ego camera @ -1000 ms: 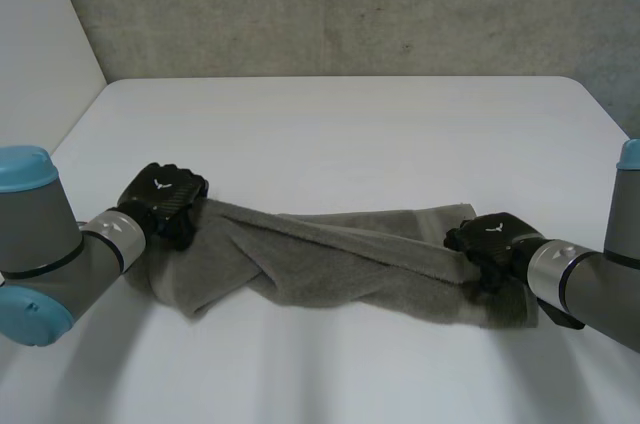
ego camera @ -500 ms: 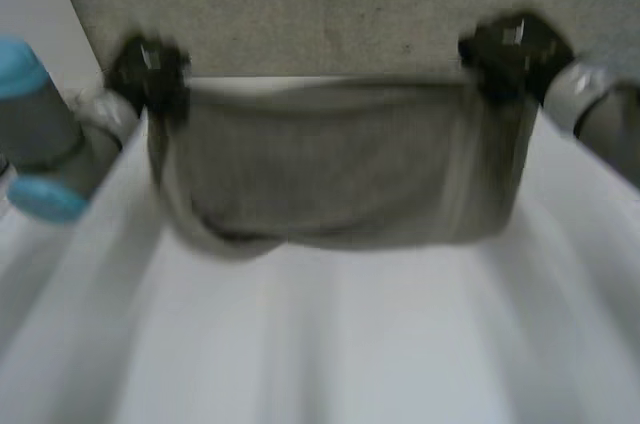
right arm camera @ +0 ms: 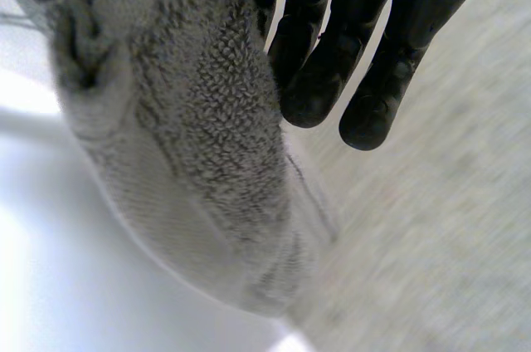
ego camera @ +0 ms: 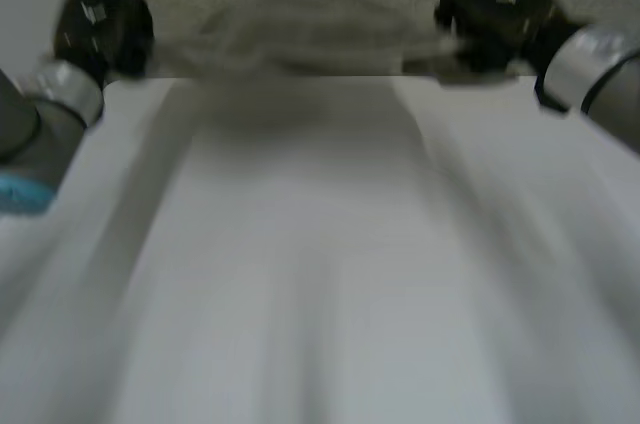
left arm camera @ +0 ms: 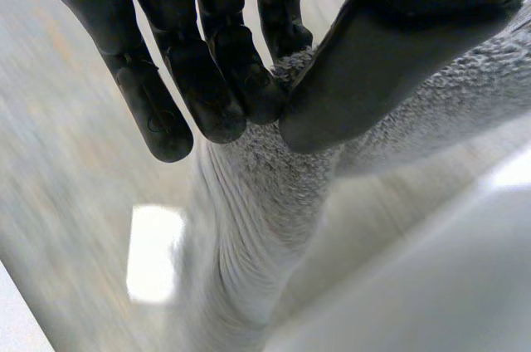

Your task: Fold the towel.

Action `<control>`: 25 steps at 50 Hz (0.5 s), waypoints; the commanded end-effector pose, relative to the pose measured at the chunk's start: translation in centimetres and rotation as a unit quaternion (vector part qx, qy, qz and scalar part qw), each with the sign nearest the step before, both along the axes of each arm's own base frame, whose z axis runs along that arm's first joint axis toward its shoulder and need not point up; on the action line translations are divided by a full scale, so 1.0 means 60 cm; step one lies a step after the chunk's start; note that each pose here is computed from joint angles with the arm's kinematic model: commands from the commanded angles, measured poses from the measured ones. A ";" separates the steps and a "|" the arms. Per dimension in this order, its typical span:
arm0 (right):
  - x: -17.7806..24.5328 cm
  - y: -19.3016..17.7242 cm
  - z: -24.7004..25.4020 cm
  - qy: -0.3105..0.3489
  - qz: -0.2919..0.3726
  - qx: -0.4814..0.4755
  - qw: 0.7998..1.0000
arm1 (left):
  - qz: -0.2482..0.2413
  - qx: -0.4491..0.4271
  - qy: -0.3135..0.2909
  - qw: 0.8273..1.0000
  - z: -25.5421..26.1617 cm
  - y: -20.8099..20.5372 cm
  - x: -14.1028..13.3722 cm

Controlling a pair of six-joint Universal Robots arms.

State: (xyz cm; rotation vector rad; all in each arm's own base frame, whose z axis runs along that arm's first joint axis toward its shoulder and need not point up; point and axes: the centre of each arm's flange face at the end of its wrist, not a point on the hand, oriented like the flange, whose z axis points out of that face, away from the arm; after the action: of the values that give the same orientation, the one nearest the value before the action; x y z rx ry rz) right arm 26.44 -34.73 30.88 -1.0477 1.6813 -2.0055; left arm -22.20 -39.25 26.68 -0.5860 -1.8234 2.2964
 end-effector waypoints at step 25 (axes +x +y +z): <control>-0.069 0.060 -0.255 0.145 -0.068 0.139 0.977 | -0.030 0.130 -0.216 0.967 -0.278 0.076 0.014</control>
State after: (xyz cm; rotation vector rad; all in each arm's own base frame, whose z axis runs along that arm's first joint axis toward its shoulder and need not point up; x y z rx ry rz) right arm 22.59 -30.89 15.18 -1.2077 2.1571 -1.6727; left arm -21.33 -34.51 9.87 -1.1561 -2.2162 1.9355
